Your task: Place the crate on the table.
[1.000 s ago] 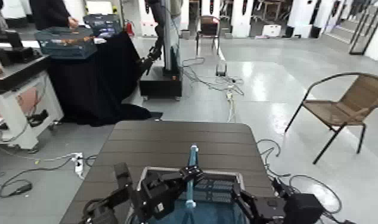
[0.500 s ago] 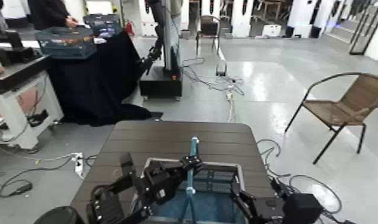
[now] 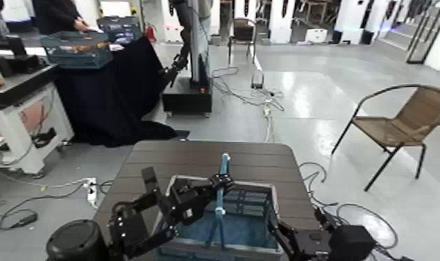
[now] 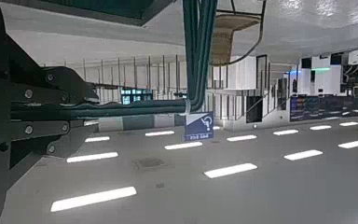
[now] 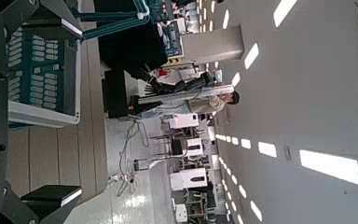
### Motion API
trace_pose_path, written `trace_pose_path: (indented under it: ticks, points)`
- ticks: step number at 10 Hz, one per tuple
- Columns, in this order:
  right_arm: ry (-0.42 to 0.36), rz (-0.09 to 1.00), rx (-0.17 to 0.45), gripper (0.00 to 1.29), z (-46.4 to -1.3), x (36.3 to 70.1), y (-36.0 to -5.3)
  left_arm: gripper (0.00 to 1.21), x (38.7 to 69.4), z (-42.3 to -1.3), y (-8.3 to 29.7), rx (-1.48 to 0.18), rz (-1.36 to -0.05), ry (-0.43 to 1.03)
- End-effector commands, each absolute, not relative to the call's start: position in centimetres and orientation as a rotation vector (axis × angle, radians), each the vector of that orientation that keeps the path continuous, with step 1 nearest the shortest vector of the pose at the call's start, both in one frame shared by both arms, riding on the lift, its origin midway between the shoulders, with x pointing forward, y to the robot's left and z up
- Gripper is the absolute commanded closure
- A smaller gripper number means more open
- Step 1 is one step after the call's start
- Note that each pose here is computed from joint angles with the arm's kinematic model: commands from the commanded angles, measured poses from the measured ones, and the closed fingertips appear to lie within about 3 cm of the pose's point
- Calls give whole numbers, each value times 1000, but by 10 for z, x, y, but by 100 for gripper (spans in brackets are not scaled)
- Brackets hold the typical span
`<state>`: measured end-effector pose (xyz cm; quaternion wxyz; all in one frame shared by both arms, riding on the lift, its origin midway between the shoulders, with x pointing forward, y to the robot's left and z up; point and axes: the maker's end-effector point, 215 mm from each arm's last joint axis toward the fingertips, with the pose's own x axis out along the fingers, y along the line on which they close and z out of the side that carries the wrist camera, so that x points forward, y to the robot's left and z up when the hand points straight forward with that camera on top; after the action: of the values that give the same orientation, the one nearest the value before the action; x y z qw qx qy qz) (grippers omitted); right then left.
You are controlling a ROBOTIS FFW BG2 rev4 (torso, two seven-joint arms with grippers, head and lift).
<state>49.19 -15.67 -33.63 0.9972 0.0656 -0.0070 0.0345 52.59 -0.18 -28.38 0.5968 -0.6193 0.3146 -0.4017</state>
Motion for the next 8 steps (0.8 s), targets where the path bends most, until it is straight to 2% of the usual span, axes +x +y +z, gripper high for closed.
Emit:
trace_pose_path:
  ticks: [1, 8]
  points:
    - [-18, 72, 136, 13, -336, 493, -156, 120, 544, -293, 5, -1422, -902, 724]
    - [-21, 83, 142, 13, -334, 495, -153, 120, 571, -316, 18, -1387, -861, 725]
